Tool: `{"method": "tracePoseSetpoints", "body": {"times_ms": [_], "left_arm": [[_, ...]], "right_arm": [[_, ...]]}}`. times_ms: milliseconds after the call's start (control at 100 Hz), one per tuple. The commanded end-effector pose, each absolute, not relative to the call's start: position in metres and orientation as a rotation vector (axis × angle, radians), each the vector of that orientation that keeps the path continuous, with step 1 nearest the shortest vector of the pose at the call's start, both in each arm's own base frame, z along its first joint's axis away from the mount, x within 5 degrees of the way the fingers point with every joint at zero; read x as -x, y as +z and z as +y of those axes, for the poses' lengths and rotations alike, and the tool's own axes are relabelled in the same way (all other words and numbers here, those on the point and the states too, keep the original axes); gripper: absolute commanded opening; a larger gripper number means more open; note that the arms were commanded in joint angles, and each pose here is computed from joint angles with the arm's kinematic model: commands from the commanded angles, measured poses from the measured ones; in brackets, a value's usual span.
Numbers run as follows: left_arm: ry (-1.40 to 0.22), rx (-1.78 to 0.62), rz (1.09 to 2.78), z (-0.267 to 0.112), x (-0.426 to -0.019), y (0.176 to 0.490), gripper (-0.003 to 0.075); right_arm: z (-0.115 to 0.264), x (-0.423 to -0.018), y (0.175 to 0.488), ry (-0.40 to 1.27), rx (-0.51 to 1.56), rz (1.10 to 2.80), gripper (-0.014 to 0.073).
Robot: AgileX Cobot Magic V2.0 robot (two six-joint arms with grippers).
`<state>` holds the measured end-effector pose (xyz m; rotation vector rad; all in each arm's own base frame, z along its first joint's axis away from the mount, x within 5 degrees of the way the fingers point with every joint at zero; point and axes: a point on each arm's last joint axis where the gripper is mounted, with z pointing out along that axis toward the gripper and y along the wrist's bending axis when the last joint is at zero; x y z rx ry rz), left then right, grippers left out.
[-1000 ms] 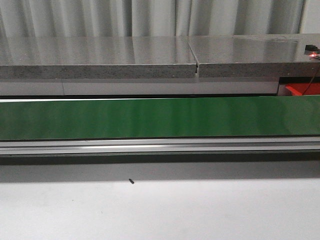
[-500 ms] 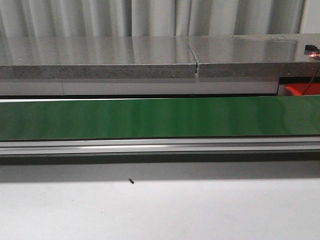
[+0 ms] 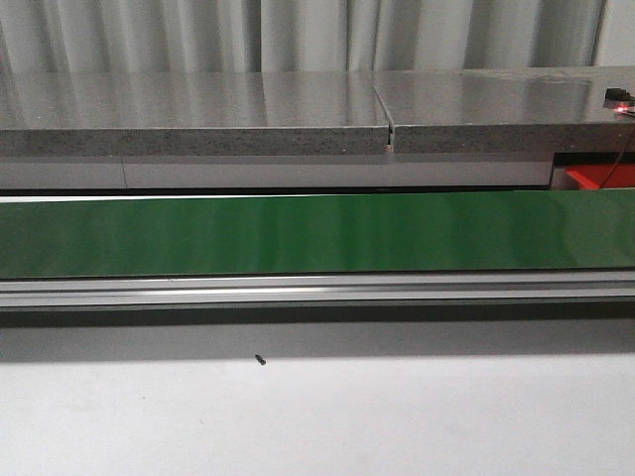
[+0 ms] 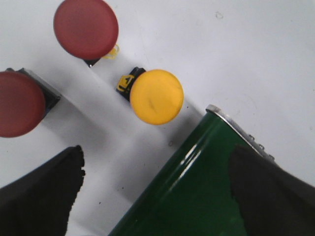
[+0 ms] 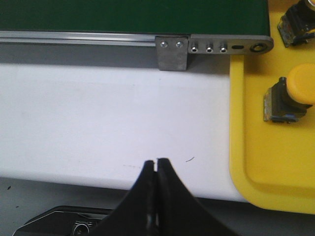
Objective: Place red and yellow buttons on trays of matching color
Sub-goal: 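Lower the yellow button onto the green belt and open the left gripper, then grasp a second yellow button from the table with the left gripper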
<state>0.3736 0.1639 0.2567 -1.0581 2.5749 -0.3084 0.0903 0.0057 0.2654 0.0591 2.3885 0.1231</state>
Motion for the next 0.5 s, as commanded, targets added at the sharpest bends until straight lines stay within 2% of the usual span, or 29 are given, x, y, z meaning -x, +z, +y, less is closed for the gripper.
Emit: {"method": "tracePoseSetpoints", "body": {"times_ms": [0,320,490], "left_arm": [[-0.309,1.034,2.462,0.164,-0.379,0.282,0.0585],[-0.311,1.078,2.477,0.169,-0.396,0.247,0.0585],[-0.307,1.054,2.452,0.164,-0.407,0.238,0.0585]], "right_arm": [[0.005,-0.095,0.279,0.114,-0.048,2.309,-0.0091],[0.005,-0.095,0.279,0.114,-0.048,2.309,-0.0091],[0.005,-0.095,0.279,0.114,-0.048,2.309,-0.0091]]}}
